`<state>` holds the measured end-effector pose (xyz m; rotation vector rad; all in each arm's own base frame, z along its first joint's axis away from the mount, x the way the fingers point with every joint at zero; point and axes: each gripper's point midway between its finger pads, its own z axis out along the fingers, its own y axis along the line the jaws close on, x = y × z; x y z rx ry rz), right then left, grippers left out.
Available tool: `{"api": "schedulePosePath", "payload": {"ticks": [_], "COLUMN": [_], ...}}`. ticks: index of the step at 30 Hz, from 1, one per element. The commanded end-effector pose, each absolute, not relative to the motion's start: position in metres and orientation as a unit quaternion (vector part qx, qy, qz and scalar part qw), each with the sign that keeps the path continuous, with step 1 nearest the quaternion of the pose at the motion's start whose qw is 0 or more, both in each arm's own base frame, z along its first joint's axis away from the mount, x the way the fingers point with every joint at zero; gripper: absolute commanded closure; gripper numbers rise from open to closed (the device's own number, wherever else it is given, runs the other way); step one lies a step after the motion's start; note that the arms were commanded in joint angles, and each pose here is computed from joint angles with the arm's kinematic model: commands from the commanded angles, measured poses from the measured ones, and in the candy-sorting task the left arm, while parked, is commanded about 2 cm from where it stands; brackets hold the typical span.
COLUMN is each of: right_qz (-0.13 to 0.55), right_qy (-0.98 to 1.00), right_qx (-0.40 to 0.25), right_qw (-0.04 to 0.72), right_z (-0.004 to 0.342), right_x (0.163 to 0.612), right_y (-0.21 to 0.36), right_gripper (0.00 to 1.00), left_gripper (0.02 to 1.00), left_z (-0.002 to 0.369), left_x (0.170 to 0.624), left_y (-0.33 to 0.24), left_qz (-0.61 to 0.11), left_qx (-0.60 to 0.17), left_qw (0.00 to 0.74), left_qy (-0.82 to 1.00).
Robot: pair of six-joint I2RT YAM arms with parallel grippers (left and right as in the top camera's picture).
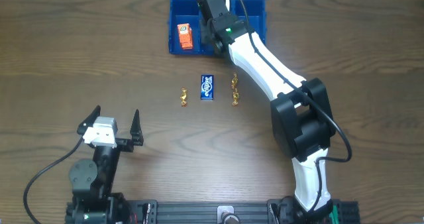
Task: Sort Candies Into Trays
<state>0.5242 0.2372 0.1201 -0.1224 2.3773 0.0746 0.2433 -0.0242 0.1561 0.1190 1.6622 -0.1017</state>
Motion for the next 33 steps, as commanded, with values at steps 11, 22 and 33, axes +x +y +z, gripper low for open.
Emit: {"api": "schedulePosePath", "payload": {"ticks": [11, 22, 33], "right_qz": [0.016, 0.032, 0.009], "right_qy": [0.921, 0.945, 0.993], "right_qx": [-0.03, -0.023, 0.013], "right_qw": [0.387, 0.326, 0.114], "right_z": [0.127, 0.142, 0.081], "right_x": [0.534, 0.489, 0.376], "right_y": [0.232, 0.251, 0.253], "right_gripper": [0.003, 0.003, 0.003], "left_gripper": [0.02, 0.02, 0.023], "left_z": [0.14, 0.14, 0.14], "left_x": [0.242, 0.242, 0.242], "left_y": [-0.028, -0.028, -0.028], "left_qz": [-0.051, -0.051, -0.051], "left_qx": [0.065, 0.065, 0.065], "left_qw": [0.654, 0.654, 0.654], "left_qy": [0.752, 0.752, 0.752]}}
